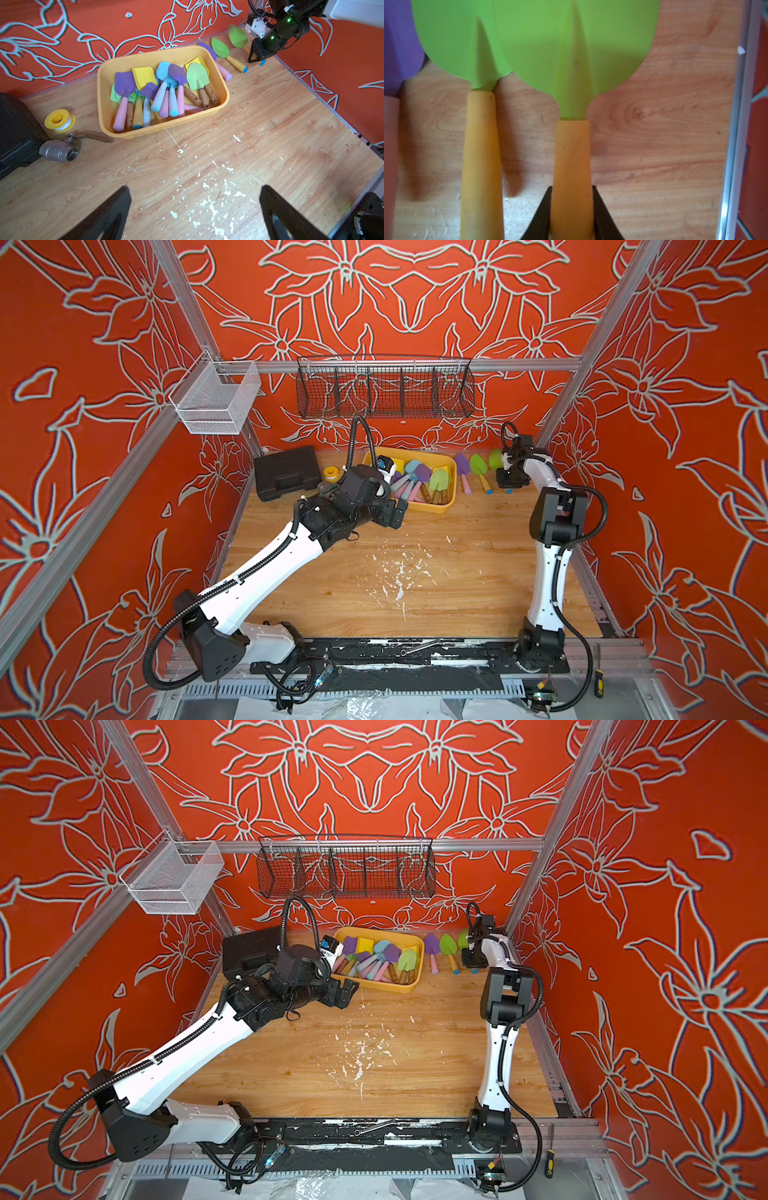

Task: Take the shovel out of the storage box
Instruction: Place the shovel at the corner of the board.

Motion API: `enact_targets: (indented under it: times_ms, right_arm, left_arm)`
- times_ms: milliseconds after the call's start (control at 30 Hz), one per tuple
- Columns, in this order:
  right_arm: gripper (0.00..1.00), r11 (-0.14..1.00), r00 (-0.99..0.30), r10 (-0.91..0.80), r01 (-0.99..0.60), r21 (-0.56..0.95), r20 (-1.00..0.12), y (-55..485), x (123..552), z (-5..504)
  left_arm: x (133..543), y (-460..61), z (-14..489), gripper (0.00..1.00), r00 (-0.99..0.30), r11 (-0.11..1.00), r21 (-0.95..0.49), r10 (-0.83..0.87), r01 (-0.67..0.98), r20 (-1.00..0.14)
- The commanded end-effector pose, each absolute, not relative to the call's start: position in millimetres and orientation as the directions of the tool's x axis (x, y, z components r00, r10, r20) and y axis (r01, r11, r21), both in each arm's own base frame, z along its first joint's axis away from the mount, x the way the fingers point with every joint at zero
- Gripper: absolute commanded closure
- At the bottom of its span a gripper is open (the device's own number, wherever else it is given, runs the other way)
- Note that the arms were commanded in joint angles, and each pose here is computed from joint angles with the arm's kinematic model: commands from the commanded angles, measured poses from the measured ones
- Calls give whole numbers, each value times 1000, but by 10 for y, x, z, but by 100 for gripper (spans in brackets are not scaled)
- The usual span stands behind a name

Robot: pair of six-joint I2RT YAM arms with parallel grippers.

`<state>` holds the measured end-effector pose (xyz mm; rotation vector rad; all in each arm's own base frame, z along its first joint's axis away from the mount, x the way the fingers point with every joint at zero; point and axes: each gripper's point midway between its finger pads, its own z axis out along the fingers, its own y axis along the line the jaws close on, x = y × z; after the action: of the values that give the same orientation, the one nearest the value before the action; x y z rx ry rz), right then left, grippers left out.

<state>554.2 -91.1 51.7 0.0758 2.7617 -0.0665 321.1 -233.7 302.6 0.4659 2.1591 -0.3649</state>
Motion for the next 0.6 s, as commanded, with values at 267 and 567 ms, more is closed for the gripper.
enact_targets:
  times_ms: [267,567]
  right_arm:
    - [82,997,-936,77,77,13,-343,-883,5571,362]
    - [57,996,-934,86,91,2,-347,-909,5585,376]
  left_arm:
    - [3202,-2310,3038,3,-561,891,-96,193,445,-805]
    - [3182,-2291,3036,3,-564,891,-94,195,443,-803]
